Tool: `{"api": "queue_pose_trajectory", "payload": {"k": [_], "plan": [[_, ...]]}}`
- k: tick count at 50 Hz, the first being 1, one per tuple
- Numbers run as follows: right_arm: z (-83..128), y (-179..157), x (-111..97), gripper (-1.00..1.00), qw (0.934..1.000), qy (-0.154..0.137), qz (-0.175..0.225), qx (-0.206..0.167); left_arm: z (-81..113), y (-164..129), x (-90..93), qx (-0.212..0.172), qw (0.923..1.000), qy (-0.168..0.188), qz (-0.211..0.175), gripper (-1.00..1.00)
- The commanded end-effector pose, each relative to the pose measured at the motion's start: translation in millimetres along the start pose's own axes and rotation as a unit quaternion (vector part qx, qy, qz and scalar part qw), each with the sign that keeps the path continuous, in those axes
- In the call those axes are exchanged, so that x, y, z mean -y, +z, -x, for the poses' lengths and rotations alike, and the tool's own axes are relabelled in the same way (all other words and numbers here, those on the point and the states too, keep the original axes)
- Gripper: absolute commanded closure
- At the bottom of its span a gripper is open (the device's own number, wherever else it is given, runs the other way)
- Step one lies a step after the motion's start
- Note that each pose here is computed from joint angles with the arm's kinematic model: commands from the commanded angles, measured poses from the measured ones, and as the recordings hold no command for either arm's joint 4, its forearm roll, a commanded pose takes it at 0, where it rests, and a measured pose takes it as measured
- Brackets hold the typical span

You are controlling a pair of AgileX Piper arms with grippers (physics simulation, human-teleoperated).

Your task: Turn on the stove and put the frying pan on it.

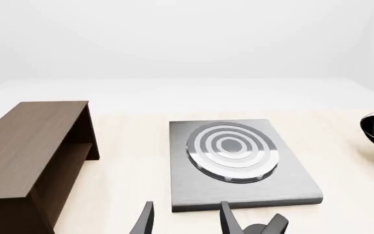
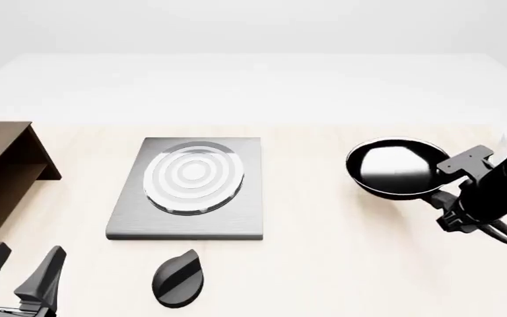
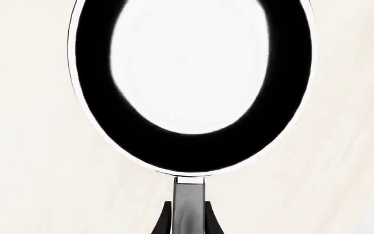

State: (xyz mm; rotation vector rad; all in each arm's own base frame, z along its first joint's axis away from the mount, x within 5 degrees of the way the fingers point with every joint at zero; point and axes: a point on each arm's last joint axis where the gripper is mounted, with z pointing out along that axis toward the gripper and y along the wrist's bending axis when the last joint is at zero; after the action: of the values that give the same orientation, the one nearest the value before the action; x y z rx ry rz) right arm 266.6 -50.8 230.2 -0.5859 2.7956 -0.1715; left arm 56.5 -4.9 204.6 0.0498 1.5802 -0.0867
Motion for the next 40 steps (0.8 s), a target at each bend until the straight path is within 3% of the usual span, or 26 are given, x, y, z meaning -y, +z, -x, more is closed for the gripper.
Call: {"api": "queue_pose_trajectory", "payload": {"k": [1,19,26,28,31,40], "plan": [[2,-43,-3,1.0,0.9994,-0.015,-0.015,0.027,0.0,0,0.0,0.0,1.0,0.001,0.0,-1.0],[16,-78,-27,1.0,0.9968,-0.051,-0.012,0.06,0.2,0,0.1,0.001,1.0,0.003,-0.001,-1.0],[30,-84,-45,1.0,0.9931,-0.081,-0.006,0.084,0.2,0,0.1,0.002,1.0,0.003,-0.001,-1.0],[27,-78,-41,1.0,0.9918,-0.097,-0.012,0.082,0.3,0,0.1,0.002,1.0,0.004,-0.001,-1.0],[34,-78,-48,1.0,0.9911,-0.102,-0.005,0.085,0.3,0,0.1,0.002,1.0,0.004,-0.001,-1.0],[60,-72,-76,1.0,0.9837,-0.15,0.016,0.098,0.3,0,0.1,0.002,1.0,0.003,-0.001,-1.0]]}}
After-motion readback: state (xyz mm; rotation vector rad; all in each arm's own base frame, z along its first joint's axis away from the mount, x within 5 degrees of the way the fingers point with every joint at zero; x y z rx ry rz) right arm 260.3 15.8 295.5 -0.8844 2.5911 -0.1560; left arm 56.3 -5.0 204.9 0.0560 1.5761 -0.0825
